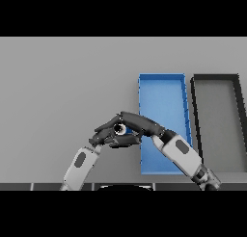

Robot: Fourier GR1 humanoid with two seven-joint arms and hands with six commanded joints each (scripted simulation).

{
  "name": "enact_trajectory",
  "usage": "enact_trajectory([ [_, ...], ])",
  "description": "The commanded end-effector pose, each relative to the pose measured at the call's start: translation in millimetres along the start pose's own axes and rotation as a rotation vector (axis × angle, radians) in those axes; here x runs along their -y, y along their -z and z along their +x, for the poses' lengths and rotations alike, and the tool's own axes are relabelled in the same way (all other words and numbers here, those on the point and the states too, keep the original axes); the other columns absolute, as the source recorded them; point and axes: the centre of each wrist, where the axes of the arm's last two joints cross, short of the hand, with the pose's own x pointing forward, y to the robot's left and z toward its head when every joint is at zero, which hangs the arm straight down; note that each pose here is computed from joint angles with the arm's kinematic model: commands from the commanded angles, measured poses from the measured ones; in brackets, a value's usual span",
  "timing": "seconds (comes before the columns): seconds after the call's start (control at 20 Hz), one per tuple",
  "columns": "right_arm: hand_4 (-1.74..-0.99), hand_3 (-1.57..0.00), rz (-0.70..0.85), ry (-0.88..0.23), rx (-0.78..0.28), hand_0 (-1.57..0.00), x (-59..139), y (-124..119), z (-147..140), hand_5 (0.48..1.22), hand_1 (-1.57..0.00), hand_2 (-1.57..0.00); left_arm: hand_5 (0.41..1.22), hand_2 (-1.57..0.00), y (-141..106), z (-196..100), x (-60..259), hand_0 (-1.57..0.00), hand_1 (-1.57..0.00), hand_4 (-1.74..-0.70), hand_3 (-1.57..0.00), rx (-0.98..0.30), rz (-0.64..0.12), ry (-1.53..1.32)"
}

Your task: Pick up the blue pipe and place it into the blue bin.

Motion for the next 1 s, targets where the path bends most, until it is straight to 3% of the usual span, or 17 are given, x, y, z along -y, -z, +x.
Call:
enact_trajectory([
  [0.0,-1.74,-1.57,-0.006,-0.008,0.012,-1.57,-2.6,2.2,3.0,1.217,-1.57,-1.57,0.848,-0.22,-2.4,-0.2,-3.5,-0.24,-0.22,-1.02,-0.19,-0.005,0.005,-0.005],
  [0.15,-1.74,-1.57,-0.008,-0.011,0.024,-1.57,-4.0,2.5,0.2,1.219,-1.57,-1.57,0.647,-0.11,-1.5,-2.1,-4.0,-0.12,-0.11,-0.97,-0.1,-0.042,0.015,-0.038],
  [0.35,-1.741,-1.57,-0.025,0.027,0.047,-1.57,2.3,1.6,0.7,1.22,-1.57,-1.57,0.513,-0.04,-7.6,-6.7,-1.9,-0.05,-0.05,-0.95,-0.04,-0.053,0.022,-0.022],
  [0.55,-1.741,-1.57,-0.034,0.151,0.097,-1.57,11.8,4.1,22.3,1.221,-1.57,-1.57,0.474,-0.02,-3.2,-8.9,-2.6,-0.02,-0.02,-0.92,-0.02,-0.094,0.028,-0.021],
  [0.75,-1.741,-1.57,-0.032,0.212,0.143,-1.57,39.8,8.1,58.0,1.221,-1.57,-1.57,0.45,-0.01,-3.5,-8.9,-1.0,-0.01,-0.01,-0.91,-0.01,-0.085,0.014,-0.023],
  [0.95,-1.741,-1.57,-0.084,0.191,0.262,-1.57,78.9,10.3,98.7,1.221,-1.57,-1.57,0.435,0.0,-2.9,-9.0,-2.9,0.0,0.0,-0.91,0.0,-0.114,0.014,-0.021],
])
